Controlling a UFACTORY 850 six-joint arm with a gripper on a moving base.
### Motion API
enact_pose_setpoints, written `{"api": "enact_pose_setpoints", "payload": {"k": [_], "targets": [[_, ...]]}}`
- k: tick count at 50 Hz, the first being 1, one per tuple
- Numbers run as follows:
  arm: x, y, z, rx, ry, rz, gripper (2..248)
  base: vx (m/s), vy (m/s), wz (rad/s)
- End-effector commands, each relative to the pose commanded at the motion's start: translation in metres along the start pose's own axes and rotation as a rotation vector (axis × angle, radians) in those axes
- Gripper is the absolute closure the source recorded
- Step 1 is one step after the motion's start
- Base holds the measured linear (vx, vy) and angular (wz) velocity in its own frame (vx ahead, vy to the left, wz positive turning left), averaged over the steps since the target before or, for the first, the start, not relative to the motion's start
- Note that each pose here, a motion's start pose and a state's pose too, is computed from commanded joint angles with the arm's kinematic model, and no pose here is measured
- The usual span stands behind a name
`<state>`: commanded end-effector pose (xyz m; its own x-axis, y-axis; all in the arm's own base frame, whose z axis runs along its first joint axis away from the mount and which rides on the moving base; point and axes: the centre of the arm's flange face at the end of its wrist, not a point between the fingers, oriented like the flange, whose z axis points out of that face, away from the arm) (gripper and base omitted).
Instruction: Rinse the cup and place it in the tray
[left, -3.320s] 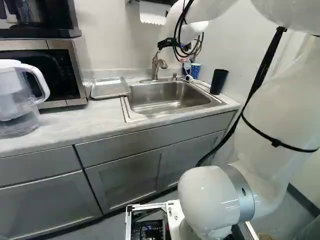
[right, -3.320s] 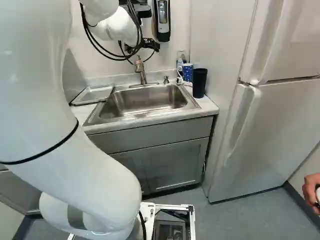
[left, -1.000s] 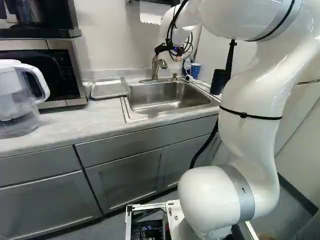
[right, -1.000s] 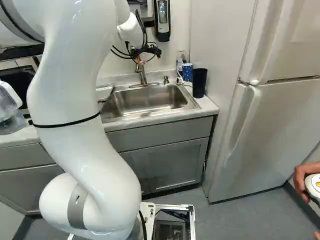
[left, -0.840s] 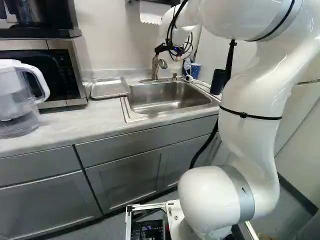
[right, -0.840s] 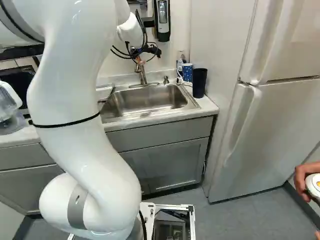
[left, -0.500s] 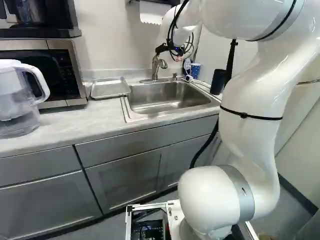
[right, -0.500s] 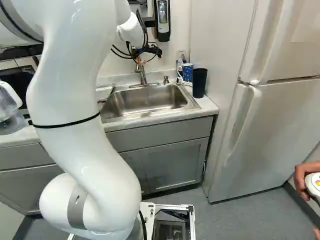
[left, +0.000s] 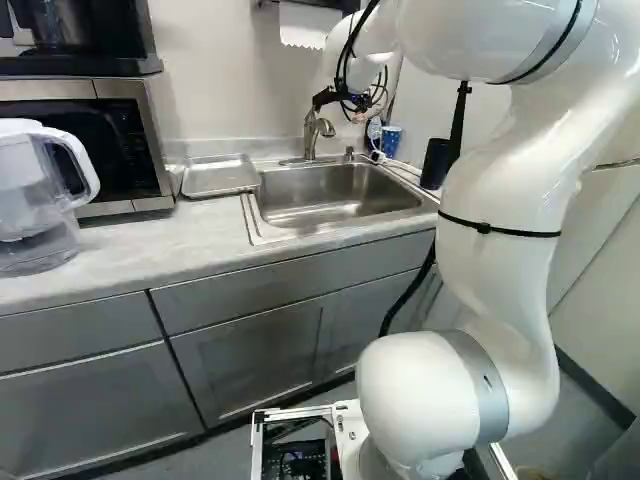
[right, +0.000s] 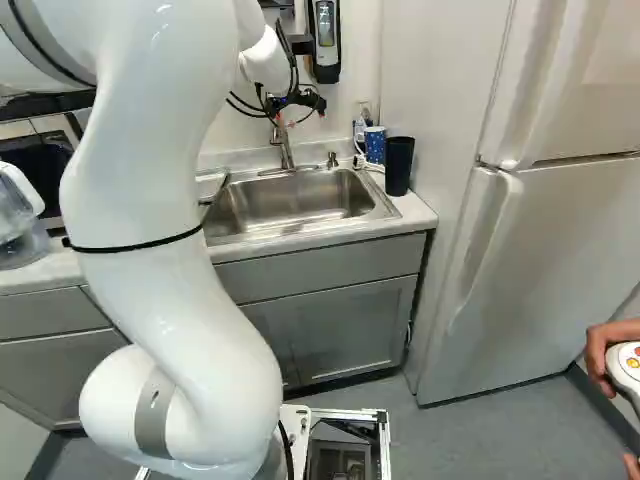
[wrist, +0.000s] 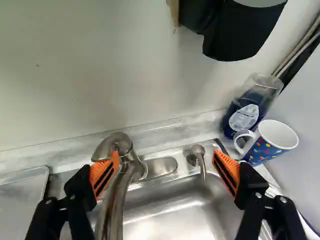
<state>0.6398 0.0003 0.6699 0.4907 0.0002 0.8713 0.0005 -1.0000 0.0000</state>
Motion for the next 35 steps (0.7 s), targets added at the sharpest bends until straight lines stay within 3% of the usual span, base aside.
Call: {"api": "enact_pose_setpoints", "payload": {"k": [9, 25, 35], "targets": [[0.004, 0.000, 0.008, 0.000, 0.010, 0.000, 3, 0.000, 0.000, 0.000], [0.021, -0.002, 0.027, 0.003, 0.108, -0.001, 3, 0.000, 0.000, 0.000], [0.028, -0.007, 0.043, 0.009, 0.122, -0.004, 3, 0.000, 0.000, 0.000]]}}
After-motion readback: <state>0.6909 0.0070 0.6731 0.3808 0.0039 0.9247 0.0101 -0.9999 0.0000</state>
